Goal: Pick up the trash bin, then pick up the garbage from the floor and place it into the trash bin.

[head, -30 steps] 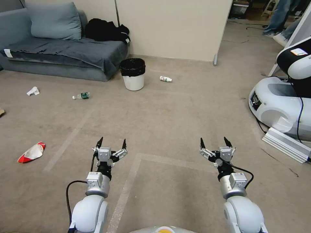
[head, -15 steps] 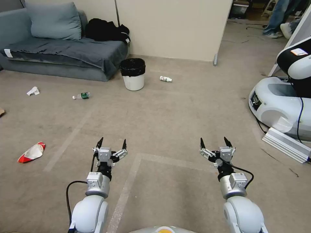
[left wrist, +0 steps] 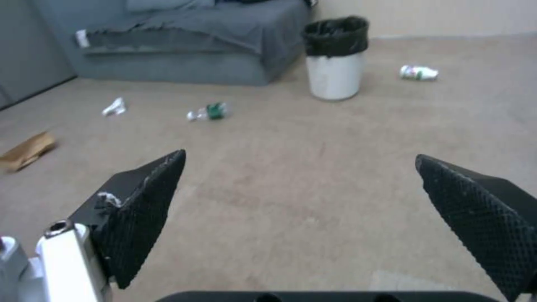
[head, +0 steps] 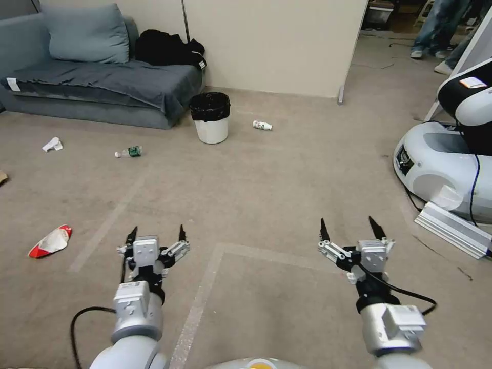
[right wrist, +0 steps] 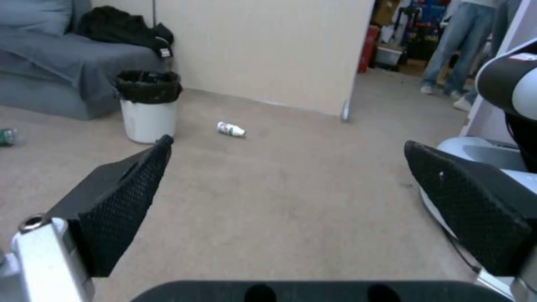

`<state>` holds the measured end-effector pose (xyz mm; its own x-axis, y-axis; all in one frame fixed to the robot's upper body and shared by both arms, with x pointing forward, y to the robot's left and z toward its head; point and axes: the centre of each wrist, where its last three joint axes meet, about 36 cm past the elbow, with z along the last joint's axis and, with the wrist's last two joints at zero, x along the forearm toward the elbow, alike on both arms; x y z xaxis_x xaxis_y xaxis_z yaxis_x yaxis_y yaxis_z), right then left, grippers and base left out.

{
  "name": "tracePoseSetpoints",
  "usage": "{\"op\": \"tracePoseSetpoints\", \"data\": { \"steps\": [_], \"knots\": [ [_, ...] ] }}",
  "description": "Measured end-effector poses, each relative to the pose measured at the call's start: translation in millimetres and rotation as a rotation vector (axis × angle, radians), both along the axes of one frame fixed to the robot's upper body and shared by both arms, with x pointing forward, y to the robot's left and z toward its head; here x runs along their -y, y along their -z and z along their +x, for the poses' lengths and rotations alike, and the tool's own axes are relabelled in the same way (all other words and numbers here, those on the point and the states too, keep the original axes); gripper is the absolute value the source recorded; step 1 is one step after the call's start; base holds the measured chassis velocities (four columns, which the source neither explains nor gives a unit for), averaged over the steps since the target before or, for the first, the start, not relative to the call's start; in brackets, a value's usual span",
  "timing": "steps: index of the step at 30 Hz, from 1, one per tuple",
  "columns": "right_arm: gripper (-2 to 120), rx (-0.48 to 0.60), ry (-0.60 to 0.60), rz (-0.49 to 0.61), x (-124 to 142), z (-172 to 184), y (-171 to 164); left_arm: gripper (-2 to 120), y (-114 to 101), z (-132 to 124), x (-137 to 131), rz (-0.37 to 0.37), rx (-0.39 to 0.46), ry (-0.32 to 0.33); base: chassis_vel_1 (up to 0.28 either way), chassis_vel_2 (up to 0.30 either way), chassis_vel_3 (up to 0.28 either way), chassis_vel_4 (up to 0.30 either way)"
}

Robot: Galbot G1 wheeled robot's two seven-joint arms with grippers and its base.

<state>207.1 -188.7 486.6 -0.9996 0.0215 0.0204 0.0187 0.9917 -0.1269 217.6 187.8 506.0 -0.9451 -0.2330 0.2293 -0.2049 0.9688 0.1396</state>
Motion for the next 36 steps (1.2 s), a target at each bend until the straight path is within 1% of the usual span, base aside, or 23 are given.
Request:
{"op": "tracePoseSetpoints", "data": {
  "steps": [6,9,13,36],
  "knots": [
    [100,0.003,0.0,0.0,0,0,-1,100,-1,-1,1,0.005,-0.004,-0.003,0.0,0.0,0.0,0.0],
    [100,0.053,-0.011,0.018,-1,1,7,100,-1,-1,0,0.008,-0.004,-0.002,0.0,0.0,0.0,0.0],
    [100,0.085,-0.016,0.036,-2,2,15,100,0,-1,0,0.011,-0.005,0.0,0.0,0.0,0.0,0.0],
    [100,0.088,-0.02,0.034,-2,2,16,100,2,0,0,0.013,-0.004,0.011,0.0,0.0,0.0,0.0]
  ]
}}
